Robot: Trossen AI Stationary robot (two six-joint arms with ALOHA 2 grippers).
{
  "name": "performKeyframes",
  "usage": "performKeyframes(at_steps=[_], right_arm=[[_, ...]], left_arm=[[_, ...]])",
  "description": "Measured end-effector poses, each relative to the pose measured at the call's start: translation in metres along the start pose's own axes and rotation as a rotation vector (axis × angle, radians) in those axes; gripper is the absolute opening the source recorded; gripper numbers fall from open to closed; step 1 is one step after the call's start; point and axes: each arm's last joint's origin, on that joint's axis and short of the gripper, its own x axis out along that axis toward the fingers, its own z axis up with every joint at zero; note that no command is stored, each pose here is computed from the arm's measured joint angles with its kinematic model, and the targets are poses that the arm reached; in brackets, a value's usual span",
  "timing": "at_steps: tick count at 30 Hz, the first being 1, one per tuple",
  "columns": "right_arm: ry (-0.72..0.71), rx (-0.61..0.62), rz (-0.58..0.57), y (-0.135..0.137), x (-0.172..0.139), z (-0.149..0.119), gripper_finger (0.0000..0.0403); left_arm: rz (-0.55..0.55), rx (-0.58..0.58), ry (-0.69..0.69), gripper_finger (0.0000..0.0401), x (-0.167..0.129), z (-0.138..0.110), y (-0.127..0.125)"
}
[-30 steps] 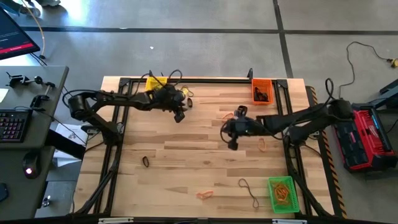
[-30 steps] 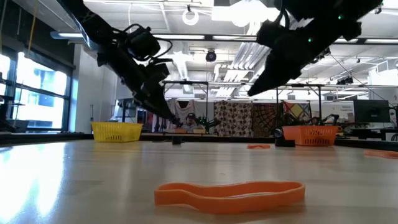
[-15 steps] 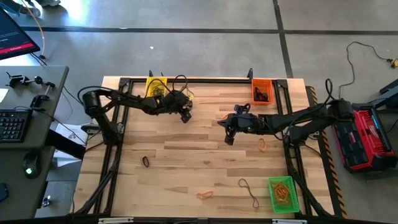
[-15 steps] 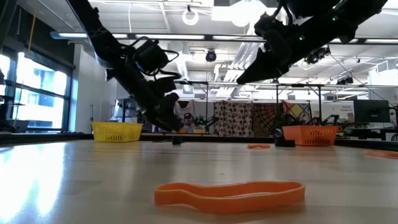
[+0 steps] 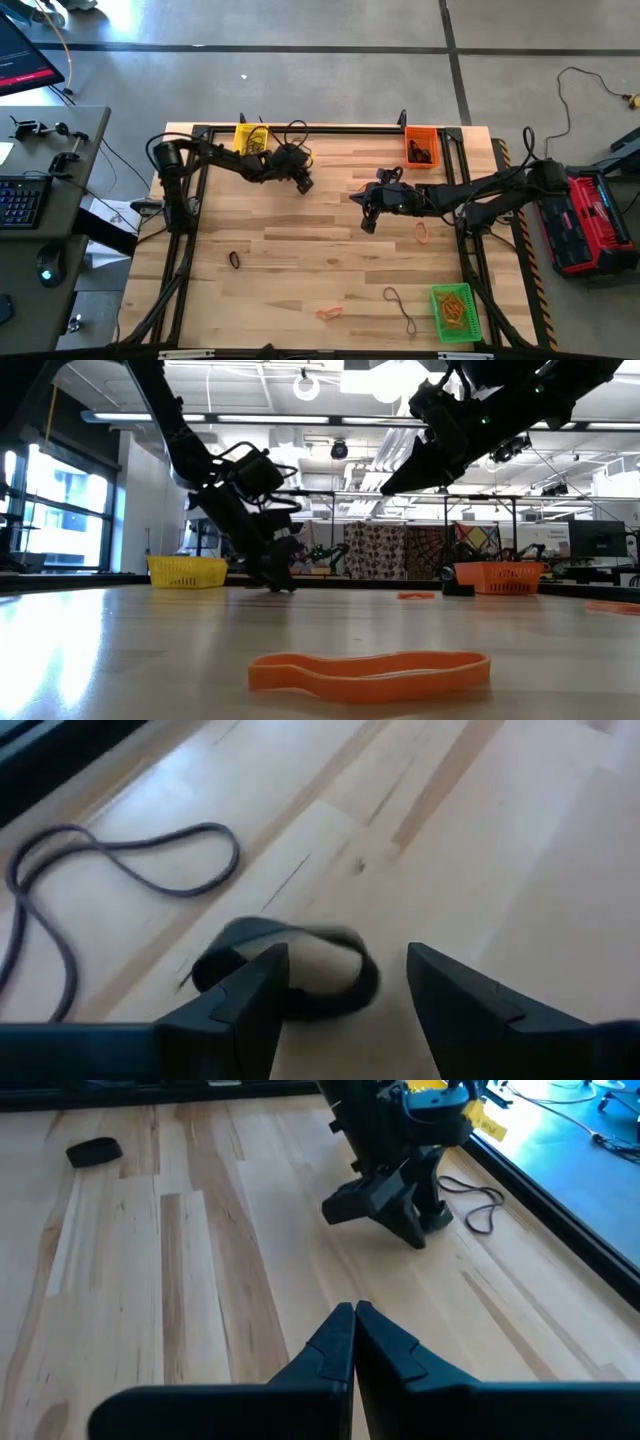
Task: Sort rubber bands into baskets
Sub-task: Put the black rubber band into the orange bin
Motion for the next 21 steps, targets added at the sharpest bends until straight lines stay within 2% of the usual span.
performKeyframes(at_steps=[5, 11, 15, 21], right_arm=[[-0.001, 0.000, 0.000, 0.000, 0.000, 0.000, 0.0000], [-0.001, 0.010, -0.005, 0.000, 0.000, 0.000, 0.0000], [0.004, 0.026, 0.001, 0.000, 0.000, 0.000, 0.0000], [0.012, 0.004, 0.001, 0.000, 0.002, -0.002, 0.0000]], left_arm=[[0.028, 0.012, 0.001, 0.0176, 0.000, 0.000, 0.004], [-0.011, 0.086, -0.010, 0.0081, -0.006, 0.004, -0.002], [-0.107, 0.153, -0.030, 0.0012, -0.014, 0.007, -0.015], [-0.295, 0.212, -0.082, 0.0010, -0.034, 0.013, -0.044]])
